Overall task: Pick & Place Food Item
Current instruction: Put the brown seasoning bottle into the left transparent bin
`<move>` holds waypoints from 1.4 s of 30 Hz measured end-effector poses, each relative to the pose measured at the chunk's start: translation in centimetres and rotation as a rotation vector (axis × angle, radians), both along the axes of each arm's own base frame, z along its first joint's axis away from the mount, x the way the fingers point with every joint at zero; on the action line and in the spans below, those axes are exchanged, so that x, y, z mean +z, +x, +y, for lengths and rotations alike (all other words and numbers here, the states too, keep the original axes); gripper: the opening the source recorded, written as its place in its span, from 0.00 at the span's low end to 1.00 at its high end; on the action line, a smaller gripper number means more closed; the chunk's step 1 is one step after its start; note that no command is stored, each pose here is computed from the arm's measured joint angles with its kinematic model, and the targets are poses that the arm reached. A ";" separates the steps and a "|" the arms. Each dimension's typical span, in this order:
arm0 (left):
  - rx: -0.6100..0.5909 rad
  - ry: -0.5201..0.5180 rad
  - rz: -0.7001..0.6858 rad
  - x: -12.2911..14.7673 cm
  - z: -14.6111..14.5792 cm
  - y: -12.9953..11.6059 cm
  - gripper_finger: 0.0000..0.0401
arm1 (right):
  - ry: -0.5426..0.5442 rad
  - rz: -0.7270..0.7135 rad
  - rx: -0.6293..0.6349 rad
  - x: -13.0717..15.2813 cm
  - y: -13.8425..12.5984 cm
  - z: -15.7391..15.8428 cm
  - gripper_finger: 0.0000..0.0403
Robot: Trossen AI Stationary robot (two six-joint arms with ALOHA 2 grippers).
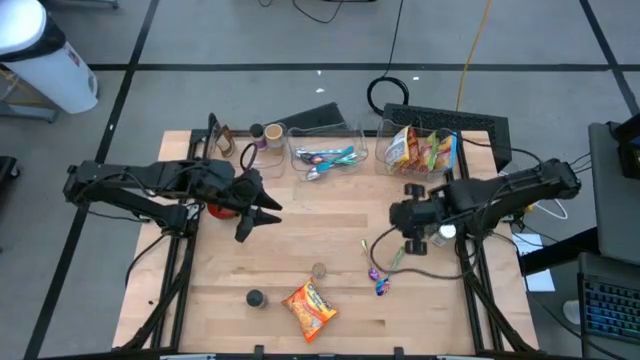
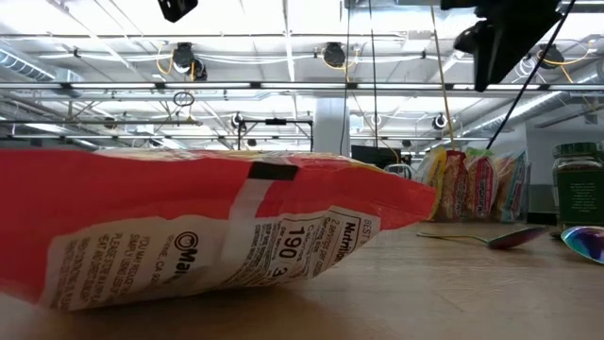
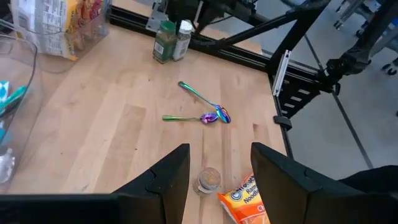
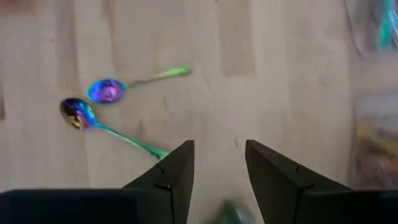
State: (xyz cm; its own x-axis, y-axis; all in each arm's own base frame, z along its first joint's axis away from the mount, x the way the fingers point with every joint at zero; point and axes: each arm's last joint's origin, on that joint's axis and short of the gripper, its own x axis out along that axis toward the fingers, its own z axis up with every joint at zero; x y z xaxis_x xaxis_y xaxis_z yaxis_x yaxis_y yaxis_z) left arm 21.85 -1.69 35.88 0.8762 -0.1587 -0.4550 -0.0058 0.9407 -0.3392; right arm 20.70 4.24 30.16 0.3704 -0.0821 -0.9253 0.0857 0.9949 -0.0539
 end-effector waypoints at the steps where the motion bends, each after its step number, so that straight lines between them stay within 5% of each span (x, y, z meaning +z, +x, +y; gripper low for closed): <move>1: 0.003 0.002 0.000 0.0 0.1 0.0 0.44 | 0.002 0.021 -0.028 0.3 -0.5 -0.3 0.34; 11: 0.077 0.002 -0.126 1.9 1.6 -1.6 0.44 | 0.010 -0.030 -0.359 2.6 -4.5 -3.3 0.36; 20: 0.109 0.022 -0.165 2.6 2.0 -2.8 0.44 | 0.035 -0.097 -0.399 3.6 -6.6 -4.0 0.45; 28: 0.098 0.075 -0.127 2.0 2.1 -2.3 0.44 | 0.144 -0.288 -0.142 4.4 -3.1 -3.1 0.45; 33: 0.029 0.101 -0.068 0.8 1.2 -0.5 0.44 | 0.086 -0.388 0.009 4.2 0.2 -2.3 0.42; 42: -0.084 0.162 0.088 -2.9 -0.8 3.6 0.44 | -0.042 -0.334 0.007 2.7 2.1 -2.8 0.41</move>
State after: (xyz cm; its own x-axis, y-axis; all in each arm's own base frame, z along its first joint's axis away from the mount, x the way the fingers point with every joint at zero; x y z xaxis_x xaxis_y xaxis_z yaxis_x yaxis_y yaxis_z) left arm 25.42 -2.49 32.99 0.8190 -0.1477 -0.5544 0.0521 0.9814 -0.1846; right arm 22.85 1.45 32.88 0.6536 -0.1136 -0.7483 0.0983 0.9930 -0.0649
